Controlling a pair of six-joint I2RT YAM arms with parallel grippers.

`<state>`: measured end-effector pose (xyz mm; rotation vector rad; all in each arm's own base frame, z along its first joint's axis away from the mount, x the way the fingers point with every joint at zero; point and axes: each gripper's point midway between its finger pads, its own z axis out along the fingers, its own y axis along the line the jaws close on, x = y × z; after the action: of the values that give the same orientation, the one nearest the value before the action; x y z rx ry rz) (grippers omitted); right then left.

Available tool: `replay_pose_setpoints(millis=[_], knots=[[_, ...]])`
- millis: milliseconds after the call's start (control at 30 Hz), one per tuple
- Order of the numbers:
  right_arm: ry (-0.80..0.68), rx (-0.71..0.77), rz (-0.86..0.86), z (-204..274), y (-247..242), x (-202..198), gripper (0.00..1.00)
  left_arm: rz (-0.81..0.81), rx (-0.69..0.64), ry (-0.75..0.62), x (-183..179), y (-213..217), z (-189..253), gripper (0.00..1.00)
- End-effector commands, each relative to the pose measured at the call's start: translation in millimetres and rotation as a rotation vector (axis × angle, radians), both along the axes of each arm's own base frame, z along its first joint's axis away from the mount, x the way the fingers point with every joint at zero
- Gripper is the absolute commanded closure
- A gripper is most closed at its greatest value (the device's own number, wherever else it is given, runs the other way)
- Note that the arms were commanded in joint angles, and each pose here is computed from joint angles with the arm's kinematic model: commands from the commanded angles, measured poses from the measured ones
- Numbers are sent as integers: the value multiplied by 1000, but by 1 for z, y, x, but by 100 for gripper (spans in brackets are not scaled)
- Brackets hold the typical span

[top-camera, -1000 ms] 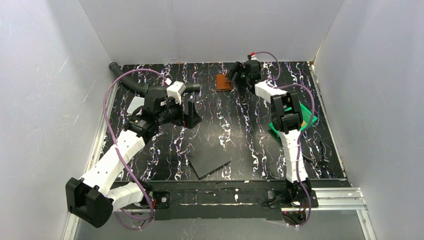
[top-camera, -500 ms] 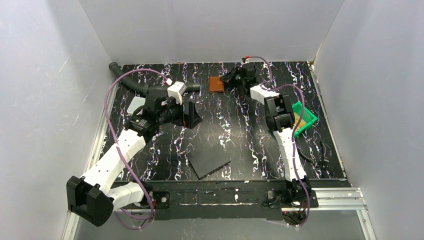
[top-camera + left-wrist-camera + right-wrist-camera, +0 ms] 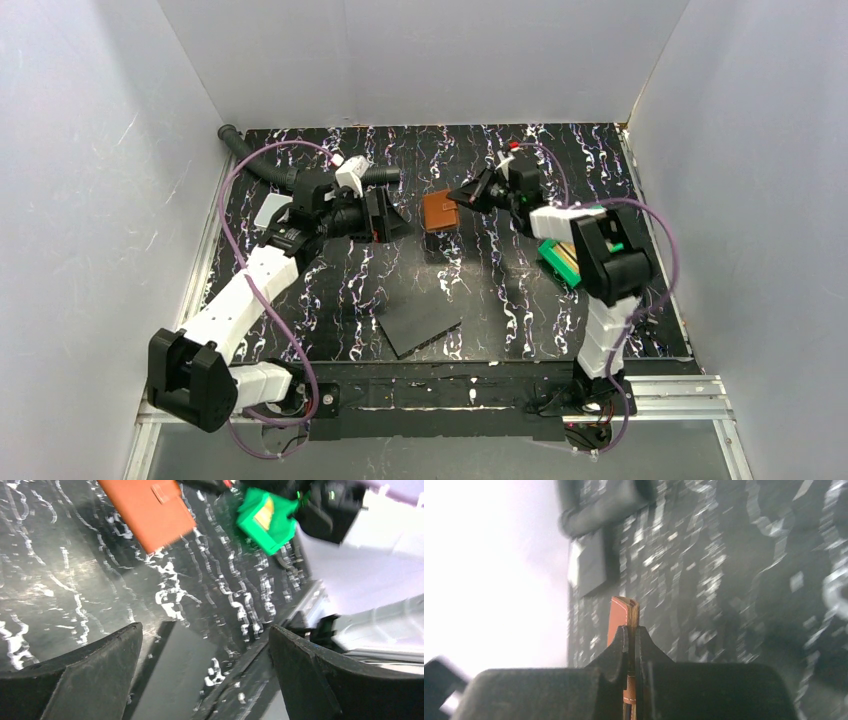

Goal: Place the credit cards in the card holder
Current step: Pick up the card holder from the center of the board.

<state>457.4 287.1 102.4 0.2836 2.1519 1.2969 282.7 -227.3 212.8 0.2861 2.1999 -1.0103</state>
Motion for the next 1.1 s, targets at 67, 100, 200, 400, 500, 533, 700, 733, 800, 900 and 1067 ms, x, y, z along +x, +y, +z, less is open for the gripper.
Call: replay_pose_setpoints(millis=[67, 100, 200, 400, 500, 533, 700, 733, 800, 900, 1067], knots=[[-195, 99, 109, 86, 6, -86, 99, 55, -308, 200, -7, -19, 20, 10], [-218, 63, 113, 89, 5, -95, 99, 84, -309, 199, -9, -16, 19, 10], [-290, -12, 158, 101, 7, -120, 99, 127, -321, 190, -18, -10, 19, 7], [-462, 79, 251, 136, 10, -164, 99, 97, -315, 211, -38, -15, 15, 14], [-449, 110, 247, 139, 7, -172, 99, 84, -332, 216, -50, -17, 12, 14], [-452, 129, 249, 142, 6, -177, 99, 73, -332, 212, -53, -19, 13, 14], [-478, 186, 272, 157, 7, -190, 99, 38, -315, 194, -64, -27, 10, 15], [-473, 190, 271, 158, 7, -191, 99, 39, -315, 205, -64, -28, 9, 15], [-436, 194, 236, 158, 4, -188, 99, 33, -315, 232, -66, -32, 6, 17], [-148, 82, 20, 124, -12, -162, 99, 63, -286, 194, -63, -32, 9, 16], [582, -264, -385, 34, -71, -182, 99, 257, 5, -14, -43, 1, -1, 9]])
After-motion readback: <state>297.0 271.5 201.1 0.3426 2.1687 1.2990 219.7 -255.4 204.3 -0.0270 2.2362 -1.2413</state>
